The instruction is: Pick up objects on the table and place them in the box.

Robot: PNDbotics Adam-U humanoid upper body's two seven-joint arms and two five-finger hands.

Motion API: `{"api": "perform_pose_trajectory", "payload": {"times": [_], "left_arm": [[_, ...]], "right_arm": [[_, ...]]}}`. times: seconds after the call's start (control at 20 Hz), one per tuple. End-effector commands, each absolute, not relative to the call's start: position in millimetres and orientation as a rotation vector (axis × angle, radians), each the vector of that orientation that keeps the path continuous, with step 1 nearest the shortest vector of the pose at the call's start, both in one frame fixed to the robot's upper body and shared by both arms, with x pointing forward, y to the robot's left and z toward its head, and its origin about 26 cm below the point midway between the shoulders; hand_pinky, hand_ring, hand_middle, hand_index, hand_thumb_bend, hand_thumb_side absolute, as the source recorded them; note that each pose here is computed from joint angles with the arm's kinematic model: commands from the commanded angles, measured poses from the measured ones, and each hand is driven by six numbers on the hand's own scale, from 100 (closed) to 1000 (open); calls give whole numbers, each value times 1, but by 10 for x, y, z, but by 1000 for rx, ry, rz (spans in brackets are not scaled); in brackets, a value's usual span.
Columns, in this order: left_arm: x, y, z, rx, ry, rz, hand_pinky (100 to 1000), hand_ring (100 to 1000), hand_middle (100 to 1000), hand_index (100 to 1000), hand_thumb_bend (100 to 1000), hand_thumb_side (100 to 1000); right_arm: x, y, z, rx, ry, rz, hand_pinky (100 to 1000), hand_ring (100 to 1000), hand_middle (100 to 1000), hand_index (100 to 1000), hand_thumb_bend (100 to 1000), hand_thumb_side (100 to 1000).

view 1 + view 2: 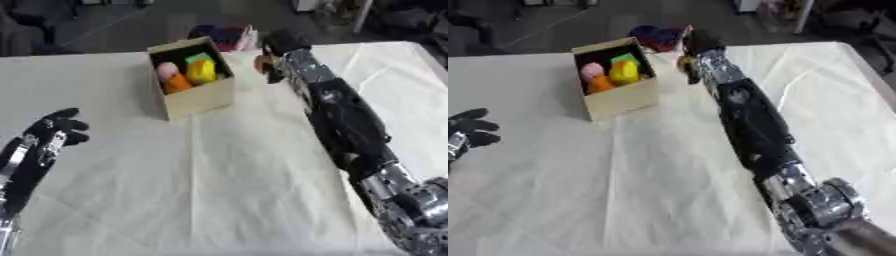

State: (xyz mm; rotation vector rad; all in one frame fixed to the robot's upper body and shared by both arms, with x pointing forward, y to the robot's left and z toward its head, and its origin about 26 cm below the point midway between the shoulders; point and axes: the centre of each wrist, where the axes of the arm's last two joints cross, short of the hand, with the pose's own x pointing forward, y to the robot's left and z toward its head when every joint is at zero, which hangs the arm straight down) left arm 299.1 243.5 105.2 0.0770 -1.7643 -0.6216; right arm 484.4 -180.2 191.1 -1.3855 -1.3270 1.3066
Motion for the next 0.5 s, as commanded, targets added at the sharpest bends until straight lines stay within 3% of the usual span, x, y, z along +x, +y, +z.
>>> {"api": "perform_pose_trajectory", "payload": {"times": [0.05,0.5], "left_arm": [[3006,2429,1126,80,-1789,-632,826,705,687,900,100,858],[3018,2377,1145,54,-1797,-646,826,703,686,899,100,856]], "right_arm": [[4816,-1606,2193,-1390,-1514,1242,735,463,294,350,100,100],[4818,-1053,1794,-1142,-1665,1319,751,499,380,452,100,100]]}}
